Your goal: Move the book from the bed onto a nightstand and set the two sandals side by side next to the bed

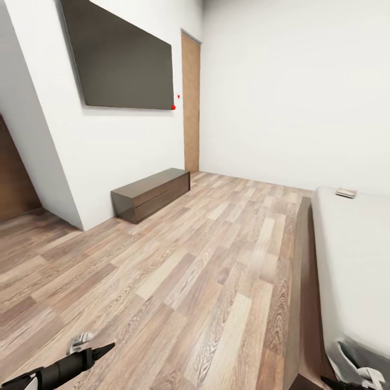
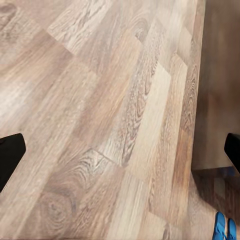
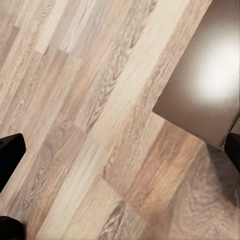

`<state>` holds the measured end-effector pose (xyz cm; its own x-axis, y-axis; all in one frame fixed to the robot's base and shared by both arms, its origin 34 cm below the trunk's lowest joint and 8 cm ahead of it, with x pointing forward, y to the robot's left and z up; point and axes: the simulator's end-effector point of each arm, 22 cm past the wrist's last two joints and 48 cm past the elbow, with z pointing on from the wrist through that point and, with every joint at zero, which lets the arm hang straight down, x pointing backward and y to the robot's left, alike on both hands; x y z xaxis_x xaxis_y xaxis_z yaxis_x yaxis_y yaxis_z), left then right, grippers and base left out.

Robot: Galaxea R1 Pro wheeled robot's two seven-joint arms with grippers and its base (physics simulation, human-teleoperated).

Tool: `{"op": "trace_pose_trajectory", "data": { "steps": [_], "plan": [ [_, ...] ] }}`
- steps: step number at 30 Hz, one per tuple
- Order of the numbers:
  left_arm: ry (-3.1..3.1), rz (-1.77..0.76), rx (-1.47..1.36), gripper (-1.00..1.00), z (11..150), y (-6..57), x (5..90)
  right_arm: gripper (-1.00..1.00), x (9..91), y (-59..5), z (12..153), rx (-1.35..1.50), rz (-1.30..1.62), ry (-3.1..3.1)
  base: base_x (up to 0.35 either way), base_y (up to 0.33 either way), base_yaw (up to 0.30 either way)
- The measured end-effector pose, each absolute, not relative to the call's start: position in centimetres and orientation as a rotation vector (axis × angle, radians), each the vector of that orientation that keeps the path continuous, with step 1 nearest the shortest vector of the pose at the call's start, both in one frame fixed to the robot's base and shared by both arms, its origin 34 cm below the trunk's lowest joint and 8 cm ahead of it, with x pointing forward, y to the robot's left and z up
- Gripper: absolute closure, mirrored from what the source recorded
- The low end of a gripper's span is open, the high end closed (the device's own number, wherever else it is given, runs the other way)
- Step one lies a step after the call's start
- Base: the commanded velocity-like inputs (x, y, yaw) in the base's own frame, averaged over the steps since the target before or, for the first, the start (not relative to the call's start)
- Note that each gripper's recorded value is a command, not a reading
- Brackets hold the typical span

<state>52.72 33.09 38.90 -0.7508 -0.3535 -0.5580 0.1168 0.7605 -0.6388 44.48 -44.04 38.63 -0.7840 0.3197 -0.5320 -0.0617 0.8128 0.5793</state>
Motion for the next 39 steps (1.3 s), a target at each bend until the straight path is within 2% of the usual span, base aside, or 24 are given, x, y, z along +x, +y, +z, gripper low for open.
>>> {"op": "trace_pose_trajectory", "data": {
  "steps": [18,21,23,25,29,39],
  "plan": [
    [2.263,-0.880,-0.176,-1.00,38.9,33.1,52.7,-1.00,44.4,-43.4,38.4,0.187,0.792,2.358,0.000,0.000,0.274],
    [2.263,-0.886,-0.177,-1.00,38.8,32.7,52.7,-1.00,44.6,-38.7,37.1,0.189,0.877,2.347,0.000,0.000,0.068],
    [2.261,-0.895,-0.177,-1.00,38.7,32.1,52.8,-1.00,44.7,-30.6,34.9,0.215,0.986,2.341,0.000,0.000,0.022],
    [2.266,-0.898,-0.183,-1.00,38.5,31.5,52.8,-1.00,44.2,-24.5,31.8,0.273,0.949,2.396,0.000,0.000,0.008],
    [2.312,-0.847,-0.229,-1.00,36.5,30.3,52.4,-1.00,43.5,-22.0,28.7,0.317,0.796,2.493,0.000,0.000,0.002],
    [2.379,-0.615,-0.287,-1.00,32.0,26.4,52.1,-1.00,43.2,-22.4,28.0,0.304,0.737,2.524,0.000,0.000,0.000]
  ]
}}
